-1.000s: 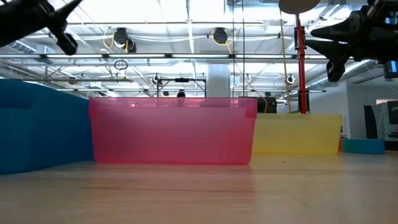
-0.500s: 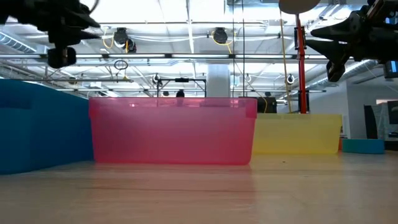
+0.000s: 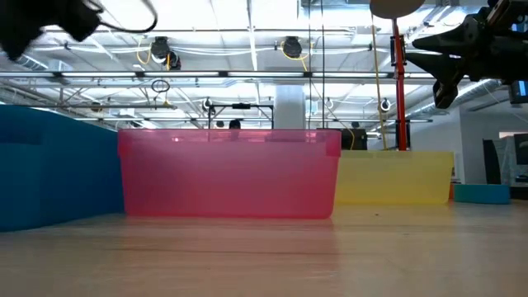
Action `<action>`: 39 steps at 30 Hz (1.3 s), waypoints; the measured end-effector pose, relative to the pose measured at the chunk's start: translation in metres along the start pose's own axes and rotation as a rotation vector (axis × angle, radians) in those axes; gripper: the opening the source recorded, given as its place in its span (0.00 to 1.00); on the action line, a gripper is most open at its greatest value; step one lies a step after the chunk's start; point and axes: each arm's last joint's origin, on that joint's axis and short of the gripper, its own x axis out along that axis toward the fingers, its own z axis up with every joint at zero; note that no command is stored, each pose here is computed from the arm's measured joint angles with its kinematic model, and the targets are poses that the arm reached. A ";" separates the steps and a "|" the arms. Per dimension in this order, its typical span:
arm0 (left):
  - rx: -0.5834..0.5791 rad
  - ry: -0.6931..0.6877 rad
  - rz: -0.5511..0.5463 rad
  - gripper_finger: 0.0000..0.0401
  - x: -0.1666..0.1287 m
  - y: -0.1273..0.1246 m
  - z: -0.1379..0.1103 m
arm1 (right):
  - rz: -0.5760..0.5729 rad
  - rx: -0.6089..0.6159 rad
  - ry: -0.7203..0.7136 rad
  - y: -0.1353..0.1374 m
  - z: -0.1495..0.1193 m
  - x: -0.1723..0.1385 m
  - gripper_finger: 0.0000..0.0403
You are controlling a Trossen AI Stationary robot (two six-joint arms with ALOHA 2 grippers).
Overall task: Pick and place Stapler, Stapler remover, tape
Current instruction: Put the black stapler into the yellow bin
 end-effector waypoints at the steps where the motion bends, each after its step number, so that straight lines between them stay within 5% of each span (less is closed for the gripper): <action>1: -0.034 0.050 0.044 0.20 0.001 0.000 -0.003 | 0.000 0.000 0.000 0.000 0.000 0.000 0.22; 10: -0.157 0.215 0.150 0.20 0.014 -0.011 -0.028 | 0.000 0.000 0.000 0.000 0.000 0.000 0.22; 22: -0.183 0.038 0.187 0.20 0.019 -0.014 -0.051 | 0.000 0.000 0.000 0.000 0.000 0.000 0.22; 39: -0.243 0.053 0.136 0.20 0.038 -0.036 -0.081 | 0.000 0.000 0.000 0.000 0.000 0.000 0.22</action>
